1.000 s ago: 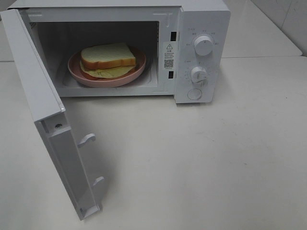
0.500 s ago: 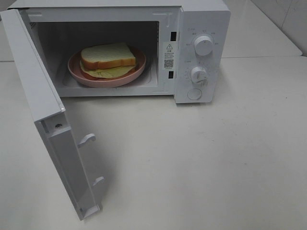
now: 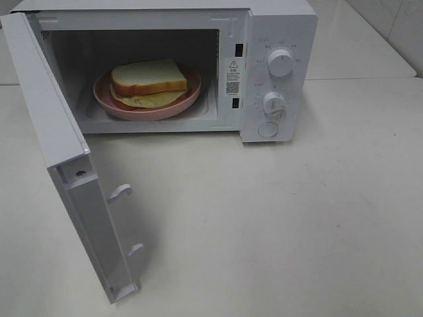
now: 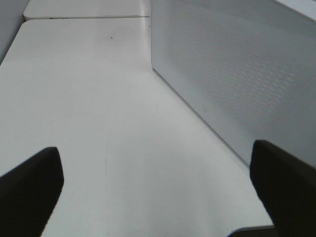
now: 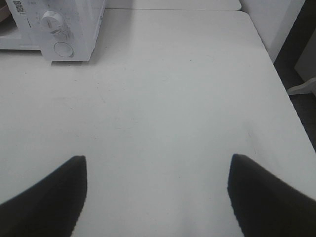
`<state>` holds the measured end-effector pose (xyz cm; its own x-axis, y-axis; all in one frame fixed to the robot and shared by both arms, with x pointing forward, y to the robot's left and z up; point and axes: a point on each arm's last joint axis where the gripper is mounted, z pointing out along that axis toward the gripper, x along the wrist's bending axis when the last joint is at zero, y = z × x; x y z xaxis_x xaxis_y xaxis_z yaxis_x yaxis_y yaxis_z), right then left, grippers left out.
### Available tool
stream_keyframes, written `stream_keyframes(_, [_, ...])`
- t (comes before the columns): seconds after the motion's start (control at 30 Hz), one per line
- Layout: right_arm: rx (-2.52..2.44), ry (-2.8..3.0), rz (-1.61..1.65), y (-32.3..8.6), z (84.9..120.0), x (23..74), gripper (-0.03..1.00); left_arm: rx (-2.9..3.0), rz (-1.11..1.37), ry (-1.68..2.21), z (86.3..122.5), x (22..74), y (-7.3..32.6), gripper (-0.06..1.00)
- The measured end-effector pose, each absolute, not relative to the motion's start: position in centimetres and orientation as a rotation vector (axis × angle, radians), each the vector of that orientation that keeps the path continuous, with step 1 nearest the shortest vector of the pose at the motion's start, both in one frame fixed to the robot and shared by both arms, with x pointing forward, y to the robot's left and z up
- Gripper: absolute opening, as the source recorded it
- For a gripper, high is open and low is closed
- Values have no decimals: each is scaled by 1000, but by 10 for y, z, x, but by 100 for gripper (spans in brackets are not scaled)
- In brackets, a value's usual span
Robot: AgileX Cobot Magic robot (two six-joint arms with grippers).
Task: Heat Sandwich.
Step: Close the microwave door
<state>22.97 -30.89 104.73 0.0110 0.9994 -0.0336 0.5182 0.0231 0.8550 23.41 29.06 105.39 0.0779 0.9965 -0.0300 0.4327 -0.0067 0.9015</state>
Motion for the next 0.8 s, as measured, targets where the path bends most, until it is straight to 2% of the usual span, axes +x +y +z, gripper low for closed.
stream_keyframes(0.5, [1582, 1595, 863, -309, 1047, 230, 76, 1524, 924, 1438, 1061, 233, 291, 96])
stream_keyframes(0.8, [1582, 1595, 863, -309, 1047, 230, 76, 1474, 958, 1420, 1076, 256, 293, 80])
